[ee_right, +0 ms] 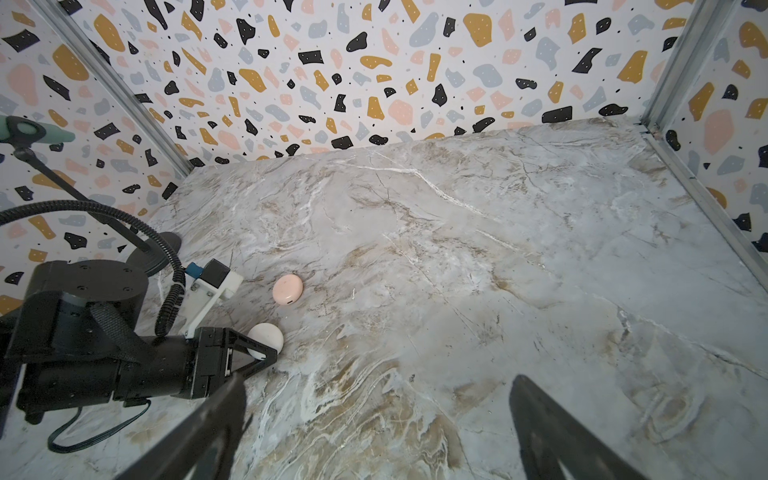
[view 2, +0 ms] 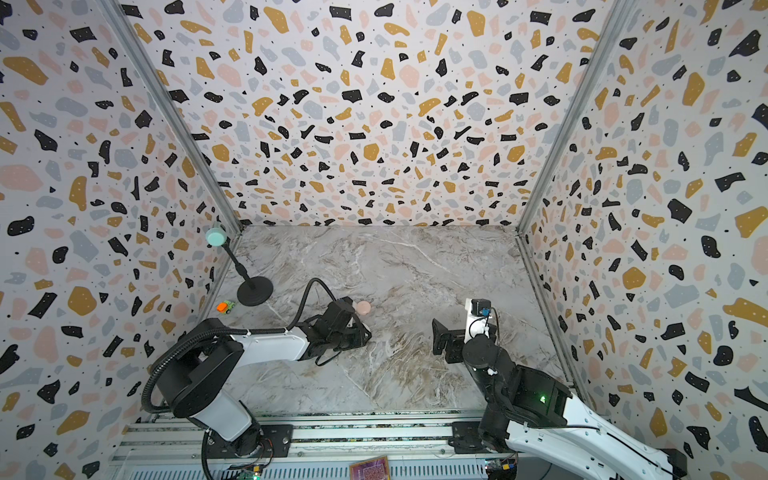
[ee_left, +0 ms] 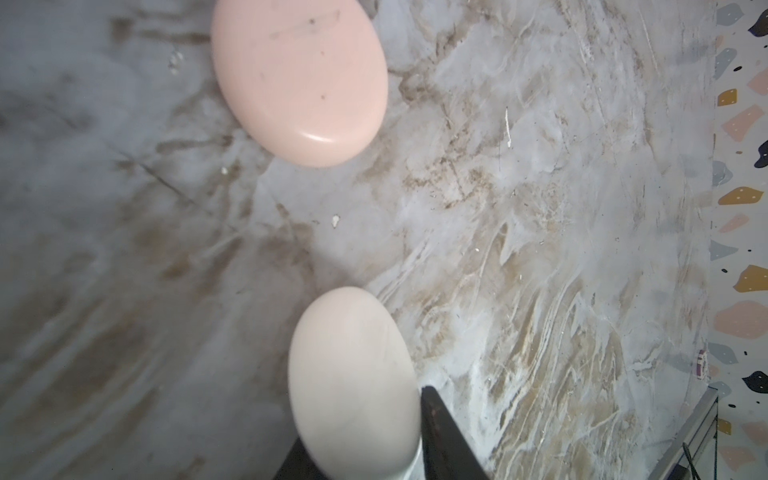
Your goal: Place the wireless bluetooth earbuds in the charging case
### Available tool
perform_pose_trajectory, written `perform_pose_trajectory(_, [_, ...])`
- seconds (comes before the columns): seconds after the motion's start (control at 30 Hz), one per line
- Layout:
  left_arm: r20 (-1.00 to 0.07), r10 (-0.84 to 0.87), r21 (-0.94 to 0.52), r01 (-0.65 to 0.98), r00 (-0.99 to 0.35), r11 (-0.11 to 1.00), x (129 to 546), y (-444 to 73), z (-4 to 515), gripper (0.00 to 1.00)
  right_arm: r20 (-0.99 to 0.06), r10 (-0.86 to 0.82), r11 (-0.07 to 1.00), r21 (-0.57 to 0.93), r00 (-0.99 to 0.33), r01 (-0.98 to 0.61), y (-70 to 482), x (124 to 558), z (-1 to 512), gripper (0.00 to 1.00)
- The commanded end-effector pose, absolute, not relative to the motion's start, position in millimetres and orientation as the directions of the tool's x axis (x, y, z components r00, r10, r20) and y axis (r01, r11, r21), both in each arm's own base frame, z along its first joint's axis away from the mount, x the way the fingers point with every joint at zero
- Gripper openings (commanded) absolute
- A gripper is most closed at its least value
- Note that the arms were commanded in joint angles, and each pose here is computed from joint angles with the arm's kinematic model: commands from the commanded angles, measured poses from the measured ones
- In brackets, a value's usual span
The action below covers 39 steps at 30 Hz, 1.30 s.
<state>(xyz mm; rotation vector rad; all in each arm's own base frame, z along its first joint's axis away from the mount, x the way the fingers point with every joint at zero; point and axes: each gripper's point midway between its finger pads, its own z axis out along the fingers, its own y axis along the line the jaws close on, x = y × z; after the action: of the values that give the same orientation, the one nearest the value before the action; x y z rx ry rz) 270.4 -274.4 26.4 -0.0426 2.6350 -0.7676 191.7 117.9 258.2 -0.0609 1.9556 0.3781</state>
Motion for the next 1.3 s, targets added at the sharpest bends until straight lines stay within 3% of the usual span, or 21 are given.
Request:
perform_pose_trajectory(0.0, [-0.343,-0.104,-0.462,0.071,-0.934,0.884,264.5,-259.9,18.6,0.36,-0.907,0.131,0.949,0.232,-0.400,-0.216,116.9,192.1,259.3,0.99])
perform_pose_trajectory(0.9, [-0.382,-0.035,-0.411,0.136,-0.923,0.901,269.2,-254.9,40.0,0.39,-0.909,0.126,0.946,0.231,-0.397,-0.228,118.7,191.9,260.3,0.99])
perform_pose_trajectory(1.1, [-0.480,-0.002,-0.390,0.211,-0.877,0.897,281.7,-257.1,89.1,0.41,-0.909,0.114,0.943,0.226,-0.400,-0.243,122.7,192.0,258.0,0.99])
perform_pose_trajectory(1.17, [-0.556,0.003,-0.370,0.250,-0.831,0.895,289.7,-254.8,118.9,0.44,-0.910,0.103,0.945,0.215,-0.401,-0.245,124.4,193.1,255.6,0.99])
perform_pose_trajectory(1.2, [-0.604,0.008,-0.354,0.278,-0.797,0.893,293.5,-252.5,136.5,0.56,-0.911,0.098,0.951,0.204,-0.401,-0.233,123.6,194.8,253.1,0.99])
perform_pose_trajectory(1.27, [-0.689,0.007,-0.301,0.296,-0.724,0.906,300.8,-241.3,164.8,0.71,-0.915,0.101,0.966,0.184,-0.391,-0.181,116.2,199.5,248.9,0.99])
